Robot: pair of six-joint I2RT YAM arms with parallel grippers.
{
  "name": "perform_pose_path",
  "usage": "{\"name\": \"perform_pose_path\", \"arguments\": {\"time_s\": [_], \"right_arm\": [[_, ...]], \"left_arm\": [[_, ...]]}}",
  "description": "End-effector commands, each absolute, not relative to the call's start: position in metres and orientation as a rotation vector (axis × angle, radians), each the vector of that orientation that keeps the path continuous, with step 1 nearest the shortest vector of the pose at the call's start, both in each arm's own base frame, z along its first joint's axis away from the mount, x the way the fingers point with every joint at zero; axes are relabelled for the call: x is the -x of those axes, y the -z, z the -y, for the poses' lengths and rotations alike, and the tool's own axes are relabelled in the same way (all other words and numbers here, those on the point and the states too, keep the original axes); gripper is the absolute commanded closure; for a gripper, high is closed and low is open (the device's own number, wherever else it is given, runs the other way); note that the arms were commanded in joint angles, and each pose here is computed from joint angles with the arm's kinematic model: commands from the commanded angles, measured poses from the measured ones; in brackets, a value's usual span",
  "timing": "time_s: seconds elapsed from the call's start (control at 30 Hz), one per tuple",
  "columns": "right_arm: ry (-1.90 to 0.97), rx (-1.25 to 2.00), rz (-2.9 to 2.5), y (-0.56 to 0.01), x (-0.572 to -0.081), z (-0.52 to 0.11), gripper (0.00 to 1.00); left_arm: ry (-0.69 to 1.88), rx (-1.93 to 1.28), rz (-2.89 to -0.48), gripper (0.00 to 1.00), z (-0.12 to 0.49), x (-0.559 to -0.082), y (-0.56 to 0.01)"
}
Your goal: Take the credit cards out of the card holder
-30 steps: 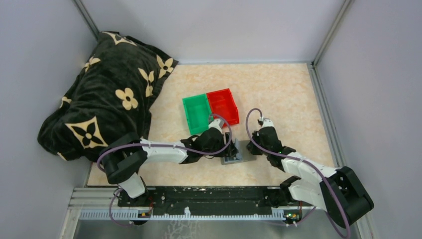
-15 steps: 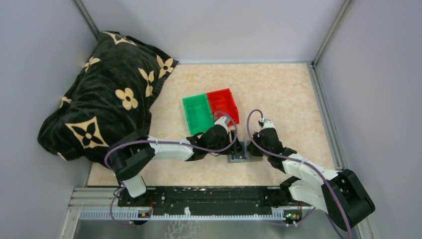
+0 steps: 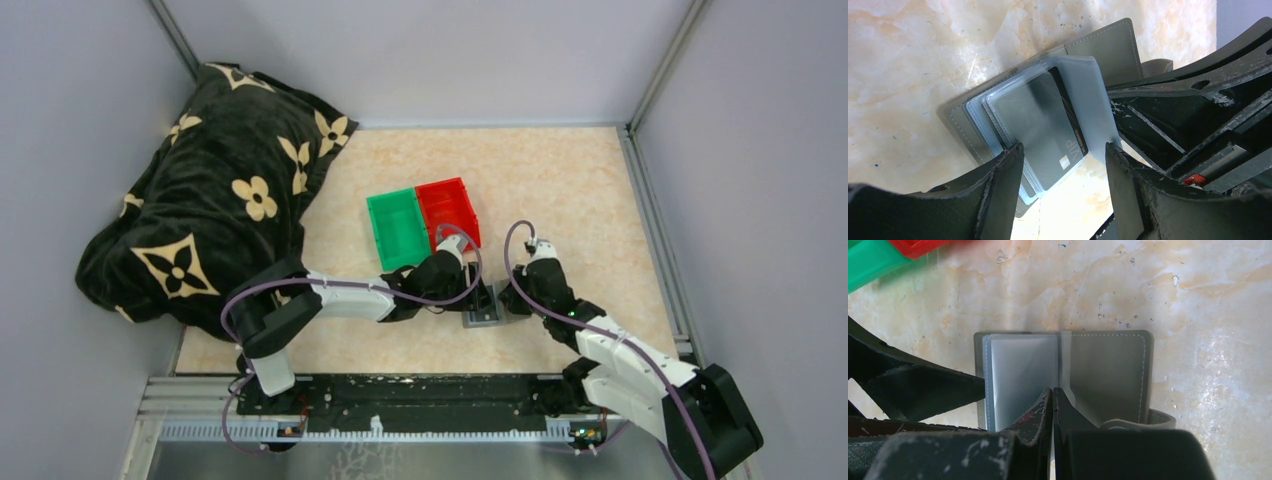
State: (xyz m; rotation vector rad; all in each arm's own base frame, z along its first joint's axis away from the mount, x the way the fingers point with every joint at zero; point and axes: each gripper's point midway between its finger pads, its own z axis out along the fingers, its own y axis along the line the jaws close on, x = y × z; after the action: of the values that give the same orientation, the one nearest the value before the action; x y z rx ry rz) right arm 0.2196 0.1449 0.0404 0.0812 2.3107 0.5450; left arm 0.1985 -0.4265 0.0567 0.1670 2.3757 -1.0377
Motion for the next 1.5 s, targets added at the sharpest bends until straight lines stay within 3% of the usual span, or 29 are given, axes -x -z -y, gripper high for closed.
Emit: {"name": "perform_pose_path", "arguments": {"time_s": [0.0,0.87,1.07,1.2,1.47], "right_arm": [[-0.566,-0.094,-2.279,-0.052,-0.227,-0.149,1.0],[-0.523,-0.198,-2.052,-0.127,-0.233,-0.122,1.0],[-0.5,-0.207,-2.037,-0.133,-0.231,-0.115,1.0],[-0.495,-0.216,-2.024,-0.137,-0.23,-0.112,1.0],[-0.492,-0.22,-2.021,-0.14,-0.228,-0.11,1.0]], "left_arm": [[1.072,-0.189,-2.339,0.32,0.438,-0.203,-0.064],[0.775,-0.291,-2.397,0.44,0.445,-0.214,-0.034],[0.783,-0.318,-2.405,0.57,0.456,-0.21,-0.034],[0.731,-0.341,-2.377,0.75,0.458,-0.208,-0.047],[0.702,-0.425,-2.374,0.92,0.473,-0.199,-0.048]]}}
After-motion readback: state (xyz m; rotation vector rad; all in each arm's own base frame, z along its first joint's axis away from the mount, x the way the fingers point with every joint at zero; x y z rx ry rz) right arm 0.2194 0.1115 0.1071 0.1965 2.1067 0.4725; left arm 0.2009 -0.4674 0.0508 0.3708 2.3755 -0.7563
